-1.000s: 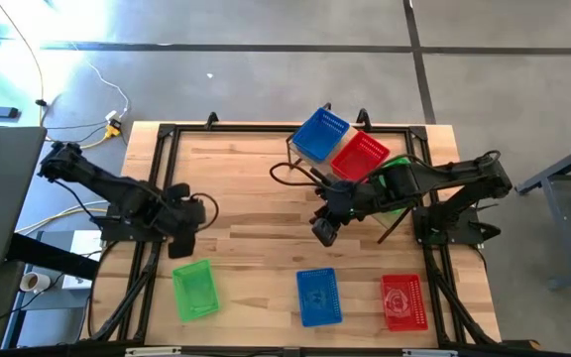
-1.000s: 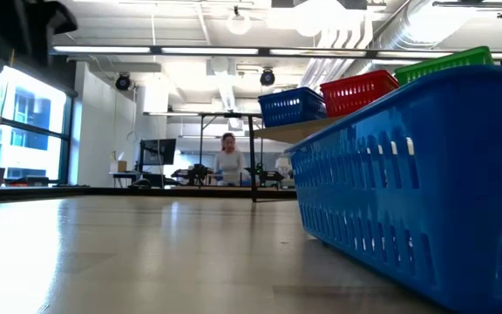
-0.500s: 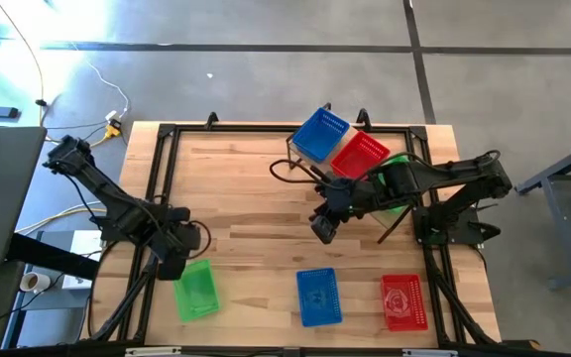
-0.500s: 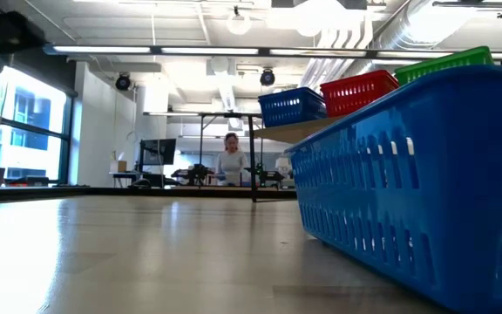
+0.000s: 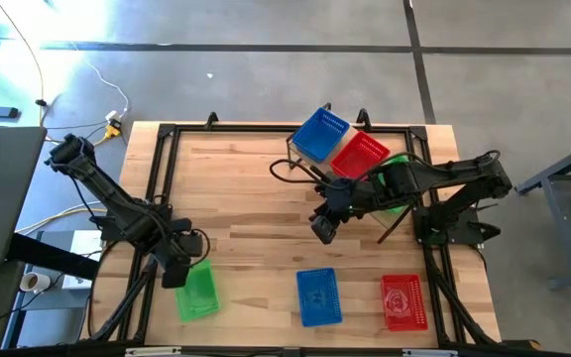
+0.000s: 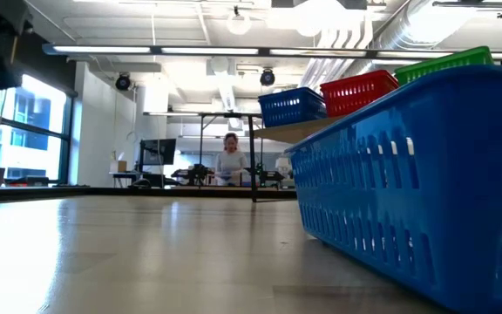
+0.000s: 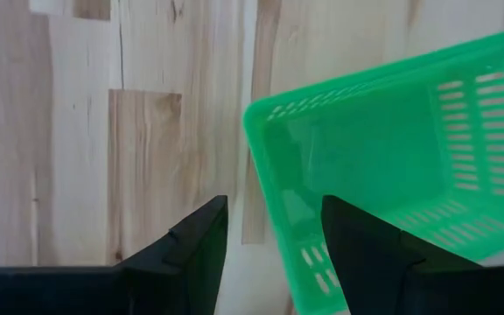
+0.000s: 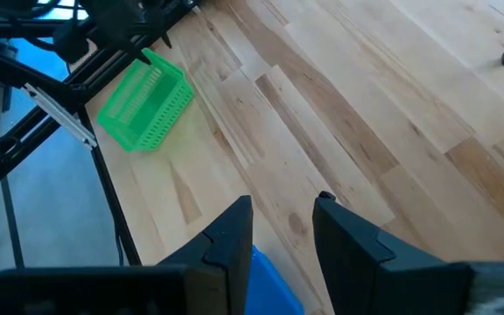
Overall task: Stack baskets on shelf by color
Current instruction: Stack the green basket on the stacked green baskets on the shelf
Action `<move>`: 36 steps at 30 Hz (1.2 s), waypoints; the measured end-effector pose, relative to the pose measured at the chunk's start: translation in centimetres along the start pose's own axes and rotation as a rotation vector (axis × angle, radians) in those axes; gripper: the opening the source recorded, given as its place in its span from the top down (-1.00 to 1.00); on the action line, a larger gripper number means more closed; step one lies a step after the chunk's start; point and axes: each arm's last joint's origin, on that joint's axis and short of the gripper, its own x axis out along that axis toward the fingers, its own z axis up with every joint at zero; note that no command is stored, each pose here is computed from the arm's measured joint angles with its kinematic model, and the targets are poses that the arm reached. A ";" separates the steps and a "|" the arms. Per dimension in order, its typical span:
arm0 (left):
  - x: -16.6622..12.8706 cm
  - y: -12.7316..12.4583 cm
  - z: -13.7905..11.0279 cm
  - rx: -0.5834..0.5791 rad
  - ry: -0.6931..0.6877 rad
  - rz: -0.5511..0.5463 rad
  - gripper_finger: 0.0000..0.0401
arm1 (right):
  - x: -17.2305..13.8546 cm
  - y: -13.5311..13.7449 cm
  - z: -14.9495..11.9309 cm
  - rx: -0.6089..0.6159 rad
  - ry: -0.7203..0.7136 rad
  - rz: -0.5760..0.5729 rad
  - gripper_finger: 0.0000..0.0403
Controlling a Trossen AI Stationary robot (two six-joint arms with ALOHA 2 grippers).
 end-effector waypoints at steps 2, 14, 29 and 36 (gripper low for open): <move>0.4 0.2 -0.2 -0.001 0.008 0.005 0.12 | 0.0 0.0 0.0 0.000 0.000 0.000 0.46; 3.7 0.6 -1.2 -0.026 0.067 -0.002 0.12 | 0.0 0.1 0.0 0.008 -0.004 0.005 0.46; 5.1 0.4 -1.1 -0.060 0.053 -0.004 0.93 | 0.0 0.3 0.3 0.036 -0.029 0.027 0.46; 4.6 0.6 0.0 -0.131 -0.011 0.022 0.98 | 0.1 0.6 0.6 0.093 -0.059 0.059 0.46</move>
